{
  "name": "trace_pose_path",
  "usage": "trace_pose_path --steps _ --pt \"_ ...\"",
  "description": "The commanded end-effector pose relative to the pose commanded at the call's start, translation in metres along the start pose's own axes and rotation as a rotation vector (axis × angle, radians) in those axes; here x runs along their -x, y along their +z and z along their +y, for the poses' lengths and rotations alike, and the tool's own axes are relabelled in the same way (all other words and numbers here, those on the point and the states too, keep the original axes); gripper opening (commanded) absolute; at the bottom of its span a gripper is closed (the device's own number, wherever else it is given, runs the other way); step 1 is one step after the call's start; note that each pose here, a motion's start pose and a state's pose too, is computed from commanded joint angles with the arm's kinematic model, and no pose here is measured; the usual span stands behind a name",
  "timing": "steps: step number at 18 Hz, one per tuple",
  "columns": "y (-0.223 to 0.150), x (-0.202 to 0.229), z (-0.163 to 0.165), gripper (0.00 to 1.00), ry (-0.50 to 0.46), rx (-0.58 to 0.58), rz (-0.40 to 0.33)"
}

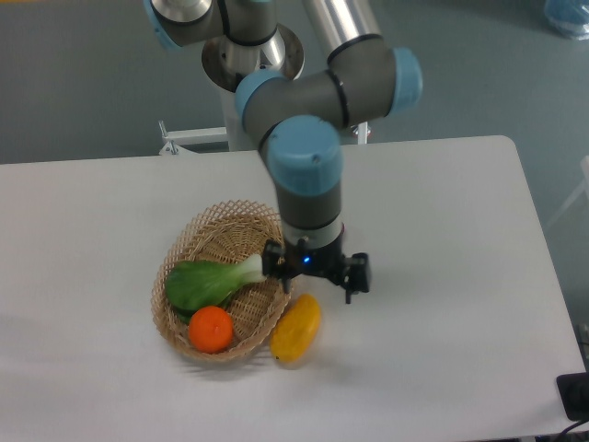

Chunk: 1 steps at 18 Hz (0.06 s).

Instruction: Place the orange in the basket

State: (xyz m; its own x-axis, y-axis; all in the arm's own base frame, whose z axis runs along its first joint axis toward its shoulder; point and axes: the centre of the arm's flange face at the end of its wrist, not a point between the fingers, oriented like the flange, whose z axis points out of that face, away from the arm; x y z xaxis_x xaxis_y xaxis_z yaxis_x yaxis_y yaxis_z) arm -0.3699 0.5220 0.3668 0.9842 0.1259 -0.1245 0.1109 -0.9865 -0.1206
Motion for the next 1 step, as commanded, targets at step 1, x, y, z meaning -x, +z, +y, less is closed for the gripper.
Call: trace_pose_path --steps 1 --pt "0.0007 -0.0002 0.0004 1.00 0.002 0.002 0.000"
